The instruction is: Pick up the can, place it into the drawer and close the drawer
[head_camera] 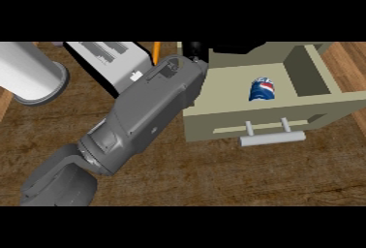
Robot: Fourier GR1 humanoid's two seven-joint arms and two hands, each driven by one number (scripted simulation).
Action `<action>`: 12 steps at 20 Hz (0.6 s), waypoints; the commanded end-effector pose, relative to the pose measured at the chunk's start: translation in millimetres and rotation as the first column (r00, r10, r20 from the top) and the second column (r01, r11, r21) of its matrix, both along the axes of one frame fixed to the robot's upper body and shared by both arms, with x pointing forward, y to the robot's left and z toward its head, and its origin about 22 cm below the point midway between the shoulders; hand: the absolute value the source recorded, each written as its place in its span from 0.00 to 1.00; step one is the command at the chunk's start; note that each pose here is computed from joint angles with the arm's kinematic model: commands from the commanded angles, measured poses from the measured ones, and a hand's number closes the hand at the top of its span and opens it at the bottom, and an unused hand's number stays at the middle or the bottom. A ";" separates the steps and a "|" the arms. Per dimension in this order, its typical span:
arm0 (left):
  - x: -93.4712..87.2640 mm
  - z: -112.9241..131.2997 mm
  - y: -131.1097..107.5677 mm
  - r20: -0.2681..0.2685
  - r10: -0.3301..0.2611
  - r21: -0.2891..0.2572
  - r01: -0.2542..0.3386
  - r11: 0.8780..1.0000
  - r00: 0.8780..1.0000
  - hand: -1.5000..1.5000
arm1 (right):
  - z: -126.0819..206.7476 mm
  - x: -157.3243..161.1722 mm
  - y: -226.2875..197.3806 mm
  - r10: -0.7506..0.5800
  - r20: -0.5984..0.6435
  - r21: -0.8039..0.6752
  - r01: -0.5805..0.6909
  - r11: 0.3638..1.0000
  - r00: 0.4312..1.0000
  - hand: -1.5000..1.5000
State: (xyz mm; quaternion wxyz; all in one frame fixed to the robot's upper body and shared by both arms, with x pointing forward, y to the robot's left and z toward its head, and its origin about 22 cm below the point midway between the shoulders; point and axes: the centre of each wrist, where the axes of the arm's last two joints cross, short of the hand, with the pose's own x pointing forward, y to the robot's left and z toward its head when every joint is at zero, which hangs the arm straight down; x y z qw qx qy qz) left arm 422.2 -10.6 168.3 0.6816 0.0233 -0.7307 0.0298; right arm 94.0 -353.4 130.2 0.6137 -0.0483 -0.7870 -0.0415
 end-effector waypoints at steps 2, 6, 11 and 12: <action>-8.8 -1.4 -8.6 0.003 0.026 -0.005 -0.026 1.000 1.000 0.00 | -4.3 4.0 -6.9 0.009 -0.002 0.015 -0.009 1.000 1.000 0.00; 1.2 8.3 -3.0 0.008 -0.010 -0.049 0.010 0.999 1.000 0.00 | 5.3 -0.6 -0.6 -0.001 0.037 -0.051 0.003 0.999 0.999 0.00; -4.1 -3.9 -1.8 0.041 -0.009 -0.074 0.012 0.997 0.999 0.00 | 41.7 -2.1 6.7 0.034 0.124 -0.369 0.014 0.929 0.992 0.00; -3.0 13.1 -8.2 0.063 -0.003 -0.070 0.008 0.998 0.998 0.00 | 35.2 -1.2 13.5 0.043 0.156 -0.350 0.014 0.937 0.987 0.00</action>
